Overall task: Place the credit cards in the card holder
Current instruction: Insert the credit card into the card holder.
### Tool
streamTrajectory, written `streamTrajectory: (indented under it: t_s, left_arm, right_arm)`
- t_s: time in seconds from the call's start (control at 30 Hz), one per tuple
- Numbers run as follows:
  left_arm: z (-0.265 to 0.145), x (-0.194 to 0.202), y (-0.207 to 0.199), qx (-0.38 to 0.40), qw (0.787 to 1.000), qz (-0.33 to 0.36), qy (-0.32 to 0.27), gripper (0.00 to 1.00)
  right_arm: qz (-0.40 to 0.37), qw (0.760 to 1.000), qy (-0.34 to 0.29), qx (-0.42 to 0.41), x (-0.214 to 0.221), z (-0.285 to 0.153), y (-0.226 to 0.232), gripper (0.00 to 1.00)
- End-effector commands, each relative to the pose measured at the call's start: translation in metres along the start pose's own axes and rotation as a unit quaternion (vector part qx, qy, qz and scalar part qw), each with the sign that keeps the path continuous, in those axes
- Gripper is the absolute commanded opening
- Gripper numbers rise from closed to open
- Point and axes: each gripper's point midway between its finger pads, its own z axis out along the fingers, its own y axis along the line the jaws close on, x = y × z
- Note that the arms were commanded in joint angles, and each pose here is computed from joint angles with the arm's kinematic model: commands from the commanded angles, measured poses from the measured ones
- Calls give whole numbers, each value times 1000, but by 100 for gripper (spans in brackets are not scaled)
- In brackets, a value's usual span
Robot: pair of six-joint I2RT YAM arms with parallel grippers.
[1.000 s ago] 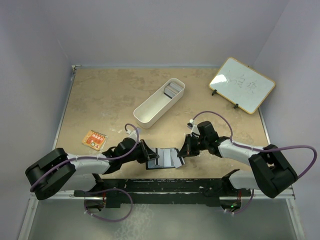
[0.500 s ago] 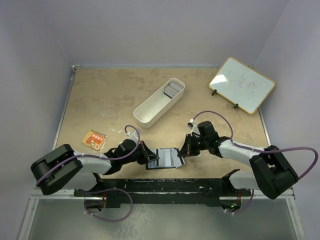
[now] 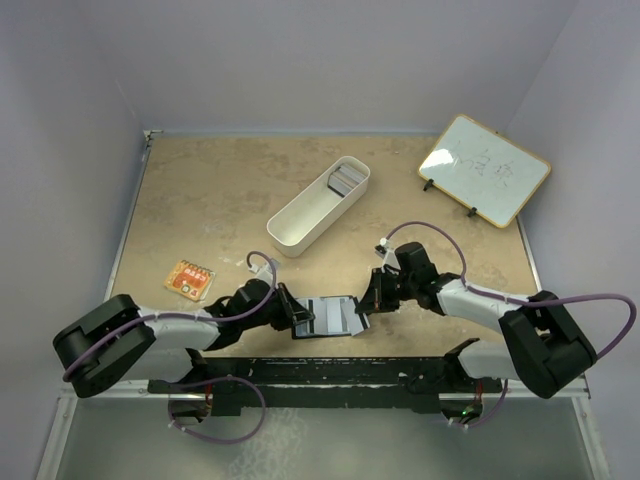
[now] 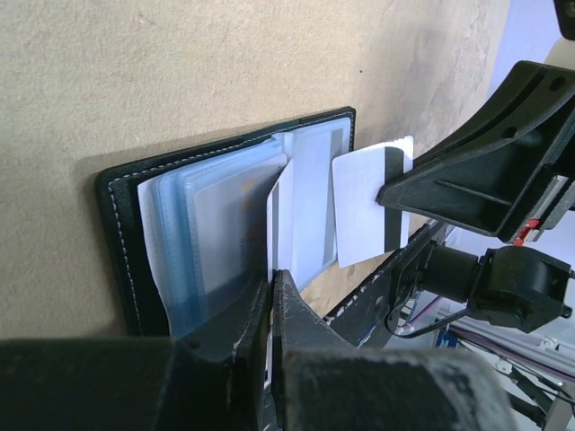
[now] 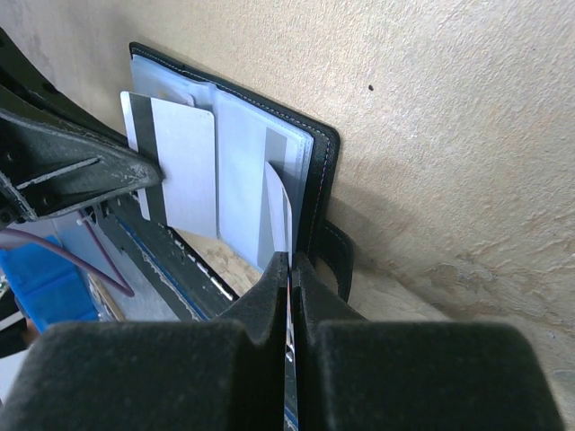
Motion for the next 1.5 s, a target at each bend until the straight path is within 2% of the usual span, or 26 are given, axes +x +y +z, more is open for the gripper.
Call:
streamTrajectory:
  t_s: [0.0,0.43,0.73,1.47]
  left_arm:
    - [2,-7,-1,-6,1000,14,-15,0]
    - [1,-7,-16,25,999,45,-7,0]
    - [-7,-13,-39,62,997,31,-18,0]
    - [5,-5,-21,46,998,36,-4,0]
  right_arm:
    - [-8,999,-9,39,-3,-1,-15,0]
    - [-7,999,-5,42,1,0,-18,0]
    - [-8,999,-5,42,1,0,-19,0]
    - [-8,999,-6,45,2,2,-22,0]
